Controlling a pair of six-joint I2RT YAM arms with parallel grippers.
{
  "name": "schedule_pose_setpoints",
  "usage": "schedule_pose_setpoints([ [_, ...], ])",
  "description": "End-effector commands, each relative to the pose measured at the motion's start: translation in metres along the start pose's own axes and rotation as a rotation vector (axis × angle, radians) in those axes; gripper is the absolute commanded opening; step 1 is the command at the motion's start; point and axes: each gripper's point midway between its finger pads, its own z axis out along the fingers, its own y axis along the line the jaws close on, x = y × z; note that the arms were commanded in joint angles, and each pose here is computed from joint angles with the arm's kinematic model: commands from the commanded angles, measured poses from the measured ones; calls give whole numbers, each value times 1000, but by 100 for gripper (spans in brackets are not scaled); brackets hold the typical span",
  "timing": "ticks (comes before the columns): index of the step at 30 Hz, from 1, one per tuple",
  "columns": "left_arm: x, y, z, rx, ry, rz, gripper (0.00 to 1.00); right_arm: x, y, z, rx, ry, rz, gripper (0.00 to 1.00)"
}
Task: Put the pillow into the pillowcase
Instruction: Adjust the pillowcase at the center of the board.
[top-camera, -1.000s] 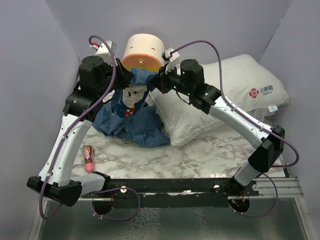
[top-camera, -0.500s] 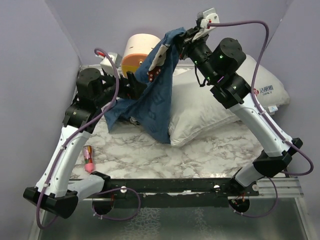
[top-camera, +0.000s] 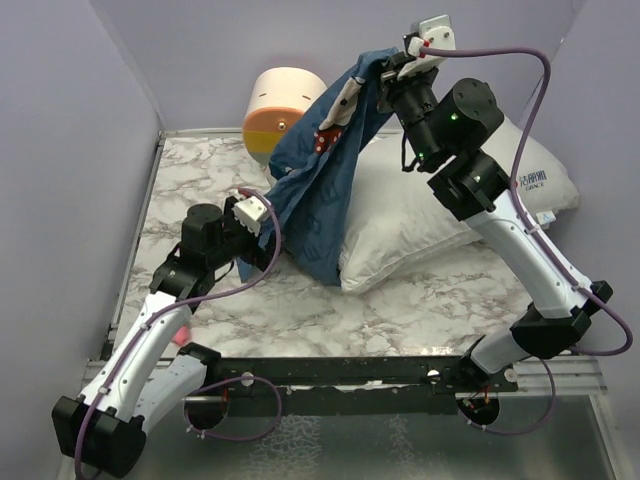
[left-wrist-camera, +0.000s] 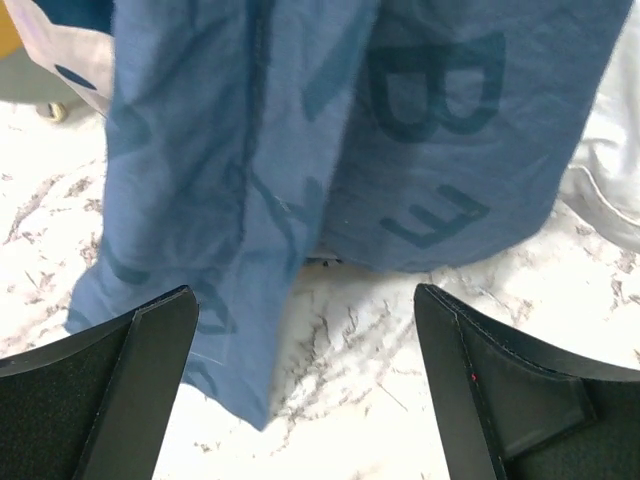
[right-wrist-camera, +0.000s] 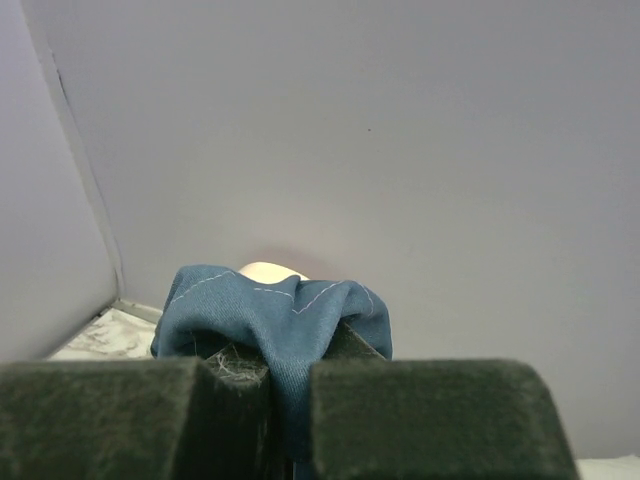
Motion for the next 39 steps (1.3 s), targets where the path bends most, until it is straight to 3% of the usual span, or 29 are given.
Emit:
schedule_pose_setpoints([
  [1, 6, 23, 21, -99, -38, 30, 92, -30, -22, -13, 58, -68, 29, 1],
  [5, 15, 53, 43, -237, -36, -19, 85, -25, -17, -13, 40, -49, 42, 1],
  [9, -2, 47, 67, -155, -49, -90, 72, -21, -16, -13, 39, -38, 48, 1],
  [13, -1, 29, 82, -54, -80, -182, 73, -17, -18, -15, 44, -26, 46, 1],
  [18, 13, 32, 88, -80, -63, -219, 71, -15, -18, -17, 42, -20, 44, 1],
  [24, 28, 30, 96, -63, -8, -245, 39, -12, -15, -15, 34, -17, 45, 1],
  [29, 36, 26, 94, -63, -3, -281, 0, -12, -14, -15, 28, -13, 43, 1],
  [39, -18, 38, 41, -159, -122, -222, 0, -18, -4, -18, -51, -31, 27, 1],
])
